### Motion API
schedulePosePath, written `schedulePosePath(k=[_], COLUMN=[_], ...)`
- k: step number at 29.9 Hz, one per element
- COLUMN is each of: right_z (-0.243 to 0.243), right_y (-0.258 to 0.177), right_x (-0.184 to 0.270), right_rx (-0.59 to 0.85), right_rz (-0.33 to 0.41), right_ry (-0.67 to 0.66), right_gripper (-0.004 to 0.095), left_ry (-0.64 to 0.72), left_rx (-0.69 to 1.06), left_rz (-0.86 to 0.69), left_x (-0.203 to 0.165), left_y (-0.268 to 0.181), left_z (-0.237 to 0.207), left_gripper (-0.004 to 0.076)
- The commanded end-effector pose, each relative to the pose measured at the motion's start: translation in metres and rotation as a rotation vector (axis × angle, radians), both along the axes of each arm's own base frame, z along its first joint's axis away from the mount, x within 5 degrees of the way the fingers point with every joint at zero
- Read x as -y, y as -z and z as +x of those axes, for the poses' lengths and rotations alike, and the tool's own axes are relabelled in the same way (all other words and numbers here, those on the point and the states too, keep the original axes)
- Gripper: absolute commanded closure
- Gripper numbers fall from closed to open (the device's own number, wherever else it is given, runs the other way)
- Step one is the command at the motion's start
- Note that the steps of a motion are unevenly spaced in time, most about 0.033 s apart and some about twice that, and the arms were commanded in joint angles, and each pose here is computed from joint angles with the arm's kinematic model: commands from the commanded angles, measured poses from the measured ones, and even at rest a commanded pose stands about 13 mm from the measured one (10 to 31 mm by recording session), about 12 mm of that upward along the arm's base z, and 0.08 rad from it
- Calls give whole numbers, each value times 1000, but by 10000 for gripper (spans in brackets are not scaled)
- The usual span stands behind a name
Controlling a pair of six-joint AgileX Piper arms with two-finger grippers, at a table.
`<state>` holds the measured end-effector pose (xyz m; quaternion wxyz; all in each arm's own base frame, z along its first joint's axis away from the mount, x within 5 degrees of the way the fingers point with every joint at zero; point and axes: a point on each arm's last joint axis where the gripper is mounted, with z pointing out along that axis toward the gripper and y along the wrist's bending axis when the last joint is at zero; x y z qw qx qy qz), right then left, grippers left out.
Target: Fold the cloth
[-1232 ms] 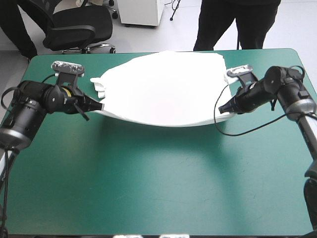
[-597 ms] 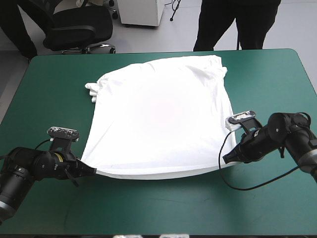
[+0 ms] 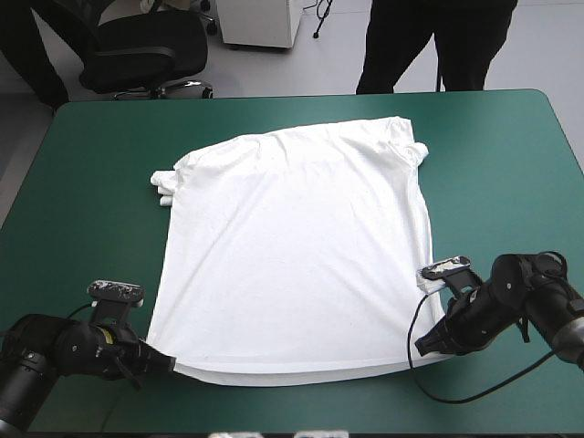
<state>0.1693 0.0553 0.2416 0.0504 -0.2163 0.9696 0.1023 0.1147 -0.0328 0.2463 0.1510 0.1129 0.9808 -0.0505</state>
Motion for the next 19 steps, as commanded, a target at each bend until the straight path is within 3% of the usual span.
schedulePosePath(k=[1,7,11,13,15,19], right_z=[-4,-5,-5,-5,-5,-4], right_y=[-6,-2,-2,-2,-2,-7], right_x=[0,0,0,0,0,0], right_rx=[16,18,23,21,20,12], right_rz=[16,15,15,17,17,17], right_ry=[3,5,4,4,8,2], right_gripper=[923,887,671,519,405,332], left_ry=[-9,-3,-1,8,27,28], left_rx=[24,24,14,-2,-23,-40], left_rz=[-34,-31,-24,-20,-12,-16], left_x=[2,3,2,2,2,2], left_y=[-5,-4,-4,-3,-3,-7], left_z=[1,2,1,-1,-3,-4], left_gripper=[741,741,713,647,534,298])
